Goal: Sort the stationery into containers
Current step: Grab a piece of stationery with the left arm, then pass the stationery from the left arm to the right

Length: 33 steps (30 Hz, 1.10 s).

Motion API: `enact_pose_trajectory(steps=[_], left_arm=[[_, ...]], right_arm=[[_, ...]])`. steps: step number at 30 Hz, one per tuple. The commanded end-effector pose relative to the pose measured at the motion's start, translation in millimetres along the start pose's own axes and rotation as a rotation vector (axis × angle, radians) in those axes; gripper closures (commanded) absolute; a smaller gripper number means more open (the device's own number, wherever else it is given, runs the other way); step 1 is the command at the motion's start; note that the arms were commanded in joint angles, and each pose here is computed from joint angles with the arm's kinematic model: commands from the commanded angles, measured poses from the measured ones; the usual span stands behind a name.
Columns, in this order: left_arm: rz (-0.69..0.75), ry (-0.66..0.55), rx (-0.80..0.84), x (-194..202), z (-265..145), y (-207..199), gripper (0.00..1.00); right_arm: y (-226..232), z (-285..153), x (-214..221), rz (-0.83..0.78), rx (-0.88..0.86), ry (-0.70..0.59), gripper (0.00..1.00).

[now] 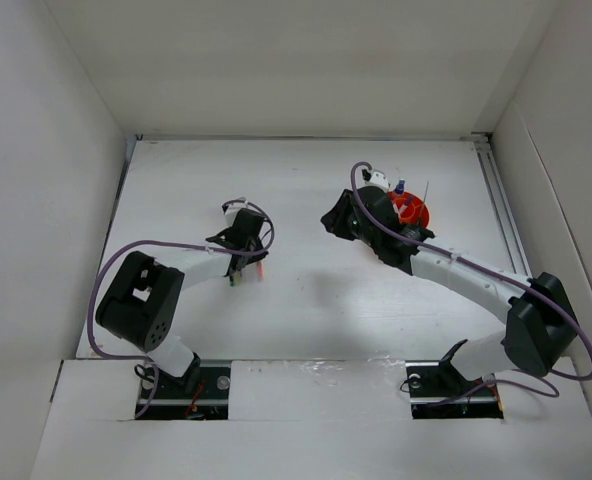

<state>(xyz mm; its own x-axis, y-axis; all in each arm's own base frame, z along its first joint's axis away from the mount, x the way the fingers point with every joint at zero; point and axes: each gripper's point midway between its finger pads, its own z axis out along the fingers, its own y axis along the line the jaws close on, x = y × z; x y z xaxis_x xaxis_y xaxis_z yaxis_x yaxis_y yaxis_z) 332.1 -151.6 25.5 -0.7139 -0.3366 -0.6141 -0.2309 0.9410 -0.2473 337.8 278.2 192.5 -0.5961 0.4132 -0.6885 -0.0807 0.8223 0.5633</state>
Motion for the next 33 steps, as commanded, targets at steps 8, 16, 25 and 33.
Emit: enact_pose_trajectory(steps=[8, 16, 25, 33], left_arm=[[0.061, 0.038, 0.079, 11.8, -3.1, -9.8, 0.91], [0.079, 0.006, 0.307, 2.1, -29.2, -59.5, 1.00], [0.092, 0.010, 0.667, 3.2, -75.0, -109.4, 1.00], [0.115, 0.044, 0.834, 20.8, -91.9, -139.5, 1.00]], right_arm=[[5.7, 6.1, -12.5, 0.016, -0.027, -0.039, 0.66], [3.3, 10.8, -6.0, 0.020, -0.044, 0.006, 0.53], [7.3, 19.0, 4.6, 0.030, -0.102, 0.085, 0.46], [10.4, 31.2, 22.4, 0.008, -0.128, 0.163, 0.36]])
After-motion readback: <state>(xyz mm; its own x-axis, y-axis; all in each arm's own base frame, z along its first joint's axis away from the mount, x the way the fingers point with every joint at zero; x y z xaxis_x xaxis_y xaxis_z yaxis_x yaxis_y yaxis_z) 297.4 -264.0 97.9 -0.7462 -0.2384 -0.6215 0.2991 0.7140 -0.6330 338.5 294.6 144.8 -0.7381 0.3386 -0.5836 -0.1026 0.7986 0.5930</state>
